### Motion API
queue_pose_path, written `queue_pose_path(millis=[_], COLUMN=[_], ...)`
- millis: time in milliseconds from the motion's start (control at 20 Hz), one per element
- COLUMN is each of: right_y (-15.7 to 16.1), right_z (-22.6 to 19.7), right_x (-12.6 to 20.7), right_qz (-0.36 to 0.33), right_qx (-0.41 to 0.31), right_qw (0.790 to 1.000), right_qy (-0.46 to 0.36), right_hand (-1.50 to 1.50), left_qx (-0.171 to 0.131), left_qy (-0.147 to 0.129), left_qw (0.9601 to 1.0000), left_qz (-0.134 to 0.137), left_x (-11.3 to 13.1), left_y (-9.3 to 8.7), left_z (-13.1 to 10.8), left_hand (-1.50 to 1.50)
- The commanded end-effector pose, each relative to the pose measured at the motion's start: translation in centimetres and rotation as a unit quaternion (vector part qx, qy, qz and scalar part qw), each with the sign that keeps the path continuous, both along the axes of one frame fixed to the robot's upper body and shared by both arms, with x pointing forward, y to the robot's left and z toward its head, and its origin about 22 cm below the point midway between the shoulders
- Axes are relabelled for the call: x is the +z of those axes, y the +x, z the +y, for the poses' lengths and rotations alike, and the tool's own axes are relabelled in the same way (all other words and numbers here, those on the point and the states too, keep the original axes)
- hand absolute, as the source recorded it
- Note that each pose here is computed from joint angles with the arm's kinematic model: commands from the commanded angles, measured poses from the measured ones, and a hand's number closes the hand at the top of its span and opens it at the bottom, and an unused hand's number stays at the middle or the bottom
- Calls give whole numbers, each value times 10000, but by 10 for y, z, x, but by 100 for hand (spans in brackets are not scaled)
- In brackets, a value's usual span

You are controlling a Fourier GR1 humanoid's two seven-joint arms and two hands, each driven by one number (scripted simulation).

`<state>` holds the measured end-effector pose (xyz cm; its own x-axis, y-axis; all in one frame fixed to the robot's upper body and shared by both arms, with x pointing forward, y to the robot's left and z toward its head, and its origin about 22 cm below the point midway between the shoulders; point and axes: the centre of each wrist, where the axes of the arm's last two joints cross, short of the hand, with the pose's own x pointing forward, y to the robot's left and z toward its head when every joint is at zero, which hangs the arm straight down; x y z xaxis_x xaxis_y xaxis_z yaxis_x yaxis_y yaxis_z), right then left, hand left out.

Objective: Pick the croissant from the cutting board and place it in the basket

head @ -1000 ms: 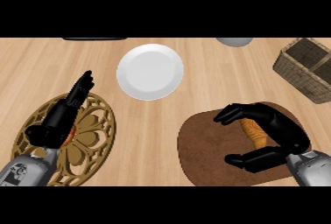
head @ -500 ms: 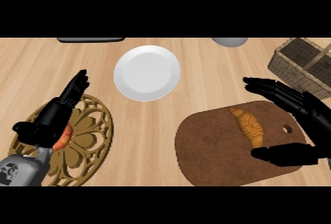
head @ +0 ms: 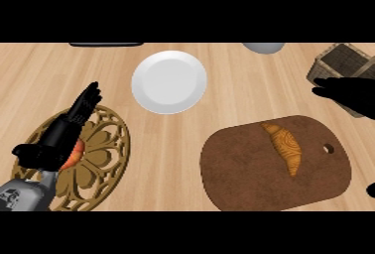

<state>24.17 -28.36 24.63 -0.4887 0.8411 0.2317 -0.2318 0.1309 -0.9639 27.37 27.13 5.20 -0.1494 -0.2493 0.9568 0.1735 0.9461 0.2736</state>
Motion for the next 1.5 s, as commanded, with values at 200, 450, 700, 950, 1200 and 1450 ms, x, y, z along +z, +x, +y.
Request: queue_pose_path(millis=[200,450,700,950,1200,1450], right_y=[-14,-27,-13,-8,20,18], right_z=[-11,-43,-50,-47,-45,-32], right_x=[48,56,19,-9,-66,-89], right_qz=[770,704,694,690,742,495], right_qx=[19,-68,-163,-242,-236,-158], right_qw=[9958,9967,9973,9969,9963,9978], right_qy=[-500,-398,-164,275,367,420], right_hand=[-150,-150,-150,-150,-150,-150], left_qx=[-86,14,-92,-43,-68,-65], left_qy=[-59,69,-75,-56,-20,-54], left_qw=[9999,10000,9999,10000,10000,10000], left_qz=[23,13,-66,0,19,22], left_x=[1,-15,17,21,6,12], left_y=[13,10,-3,14,3,0], left_z=[-26,-7,0,-24,-2,-11], left_hand=[0,0,0,0,0,0])
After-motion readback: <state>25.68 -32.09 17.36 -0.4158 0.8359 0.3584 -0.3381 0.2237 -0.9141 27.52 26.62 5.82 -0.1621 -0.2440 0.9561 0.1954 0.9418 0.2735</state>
